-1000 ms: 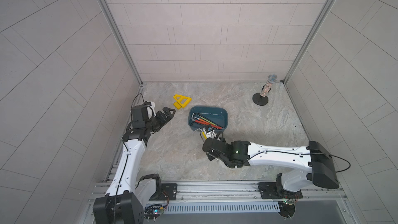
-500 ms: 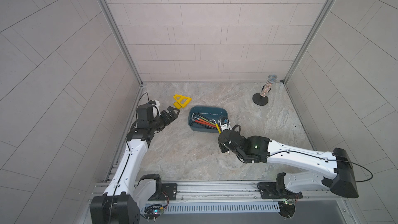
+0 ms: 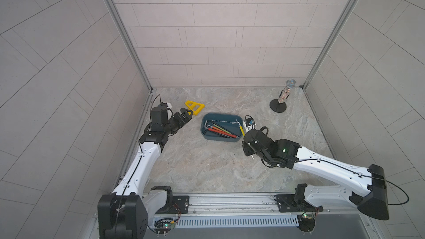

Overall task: Put the hex key on the desktop into the storage box
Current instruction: Place the Allen key in the storage box.

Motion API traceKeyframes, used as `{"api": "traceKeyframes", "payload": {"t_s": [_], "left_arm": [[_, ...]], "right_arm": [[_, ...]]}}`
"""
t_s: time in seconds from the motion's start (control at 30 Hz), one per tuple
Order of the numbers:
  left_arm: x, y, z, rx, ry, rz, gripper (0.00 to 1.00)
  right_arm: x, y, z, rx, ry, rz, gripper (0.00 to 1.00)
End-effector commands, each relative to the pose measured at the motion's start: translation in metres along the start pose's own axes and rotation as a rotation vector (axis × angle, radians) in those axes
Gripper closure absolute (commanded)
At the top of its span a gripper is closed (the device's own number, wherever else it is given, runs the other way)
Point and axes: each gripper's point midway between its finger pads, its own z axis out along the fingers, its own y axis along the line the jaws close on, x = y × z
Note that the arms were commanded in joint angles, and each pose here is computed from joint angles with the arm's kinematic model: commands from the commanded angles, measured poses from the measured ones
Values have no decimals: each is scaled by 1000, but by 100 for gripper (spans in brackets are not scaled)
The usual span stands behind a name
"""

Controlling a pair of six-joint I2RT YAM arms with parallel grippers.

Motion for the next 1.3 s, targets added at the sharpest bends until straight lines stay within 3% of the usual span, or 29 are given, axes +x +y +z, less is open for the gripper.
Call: {"api": "traceKeyframes", "payload": {"t_s": [0.0, 0.27, 0.73, 1.27], "left_arm": [[-8, -4, 2, 12, -41, 17, 0], [-2, 2, 7, 13, -23, -2, 0], [2, 9, 6, -14, -16, 0, 0], [1, 22, 11, -63, -20, -13, 0]], "right_arm": [[-3, -6, -3, -2, 15, -24, 100], [-19, -1, 20, -2, 46, -44, 100], [-61, 23, 100, -95, 137, -142, 100], [-64, 29, 179, -138, 238, -250, 100]]}}
